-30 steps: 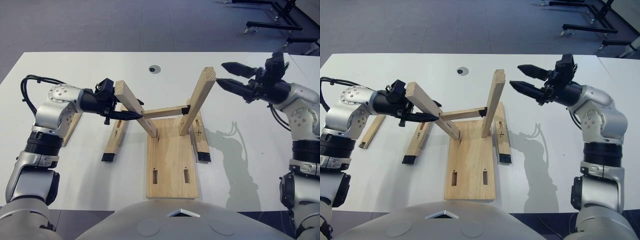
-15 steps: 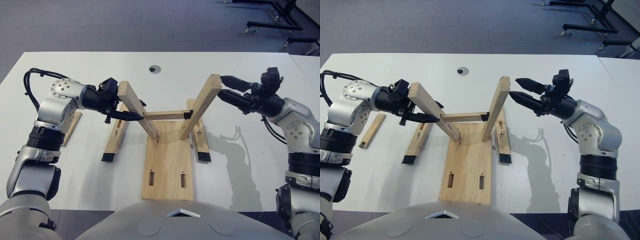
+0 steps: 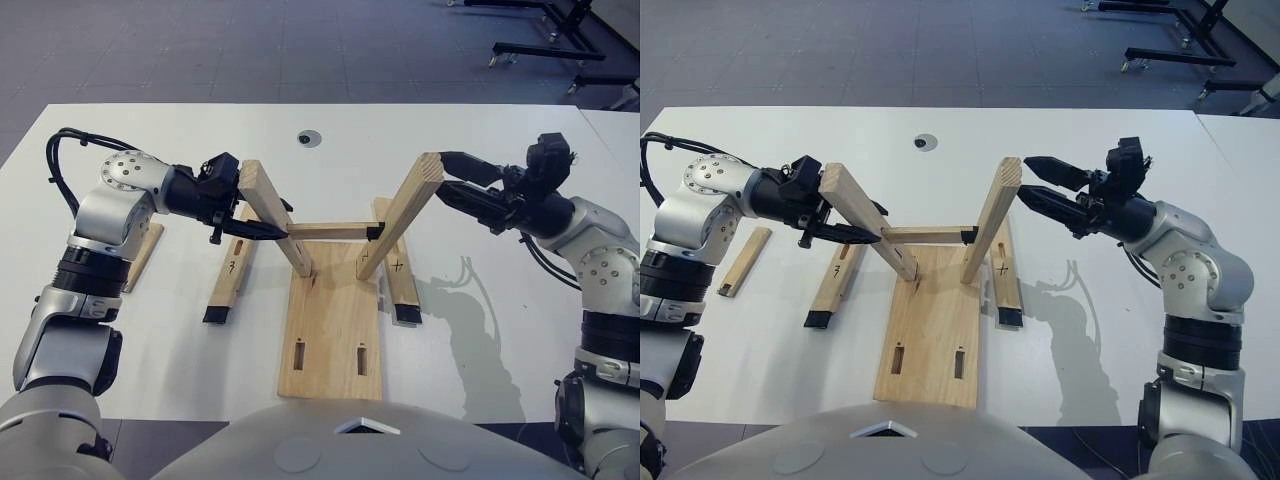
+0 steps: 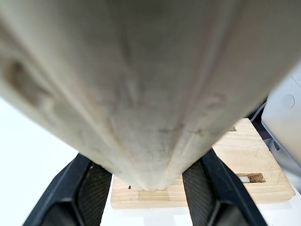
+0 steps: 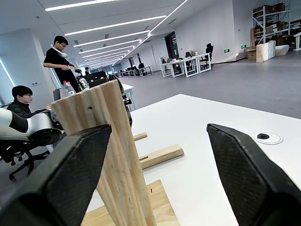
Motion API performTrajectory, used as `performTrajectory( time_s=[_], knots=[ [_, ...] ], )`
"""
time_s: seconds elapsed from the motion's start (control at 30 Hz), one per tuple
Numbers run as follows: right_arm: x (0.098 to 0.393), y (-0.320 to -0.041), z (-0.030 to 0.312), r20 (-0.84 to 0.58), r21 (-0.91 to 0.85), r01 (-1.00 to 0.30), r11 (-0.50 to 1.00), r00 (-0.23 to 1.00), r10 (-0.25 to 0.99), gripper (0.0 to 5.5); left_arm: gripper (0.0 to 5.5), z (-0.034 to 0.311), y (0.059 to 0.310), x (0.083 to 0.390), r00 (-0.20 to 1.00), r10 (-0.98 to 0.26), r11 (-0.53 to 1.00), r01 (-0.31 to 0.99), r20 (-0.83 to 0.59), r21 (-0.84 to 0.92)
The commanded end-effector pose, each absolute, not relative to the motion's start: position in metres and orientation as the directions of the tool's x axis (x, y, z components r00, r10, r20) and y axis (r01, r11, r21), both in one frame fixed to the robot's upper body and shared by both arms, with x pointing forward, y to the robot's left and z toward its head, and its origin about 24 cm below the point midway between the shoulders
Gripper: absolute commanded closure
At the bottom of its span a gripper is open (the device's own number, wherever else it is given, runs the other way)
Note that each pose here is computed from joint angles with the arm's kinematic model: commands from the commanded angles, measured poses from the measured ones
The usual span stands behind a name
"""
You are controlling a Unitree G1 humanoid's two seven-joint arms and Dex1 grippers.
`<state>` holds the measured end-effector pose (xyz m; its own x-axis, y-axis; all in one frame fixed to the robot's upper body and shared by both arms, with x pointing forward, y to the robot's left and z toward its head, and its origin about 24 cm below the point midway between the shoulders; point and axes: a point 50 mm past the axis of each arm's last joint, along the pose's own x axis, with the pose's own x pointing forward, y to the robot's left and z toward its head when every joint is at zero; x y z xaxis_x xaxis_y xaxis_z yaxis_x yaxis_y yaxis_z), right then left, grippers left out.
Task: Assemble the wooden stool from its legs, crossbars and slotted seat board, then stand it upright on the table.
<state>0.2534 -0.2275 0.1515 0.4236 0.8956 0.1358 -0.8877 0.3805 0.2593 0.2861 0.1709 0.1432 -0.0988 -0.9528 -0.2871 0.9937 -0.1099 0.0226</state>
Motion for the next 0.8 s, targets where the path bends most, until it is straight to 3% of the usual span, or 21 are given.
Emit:
performTrajectory(
  time_s=[0.03, 0.33, 0.63, 0.8],
  knots=[
    [0.261, -0.213, 0.151, 0.128, 0.231, -0.908, 0.350, 0.385, 0.914, 1.76, 3.48, 0.147, 0.163, 0.288, -0.098, -0.934, -0.129, 0.989, -0.342, 0.069],
    [0.264, -0.194, 0.144, 0.053, 0.178, -0.938, 0.297, 0.310, 0.949, 1.76, 3.48, 0.152, 0.147, 0.294, -0.134, -0.928, -0.172, 0.982, -0.347, 0.081],
    [0.266, -0.179, 0.152, 0.049, 0.111, -0.962, 0.249, 0.256, 0.966, 1.76, 3.48, 0.135, 0.138, 0.291, -0.171, -0.916, -0.191, 0.981, -0.362, 0.020],
    [0.265, -0.179, 0.150, 0.034, 0.101, -0.963, 0.251, 0.256, 0.966, 1.76, 2.59, 0.138, 0.135, 0.302, -0.090, -0.942, -0.100, 0.995, -0.324, 0.016]
  ],
)
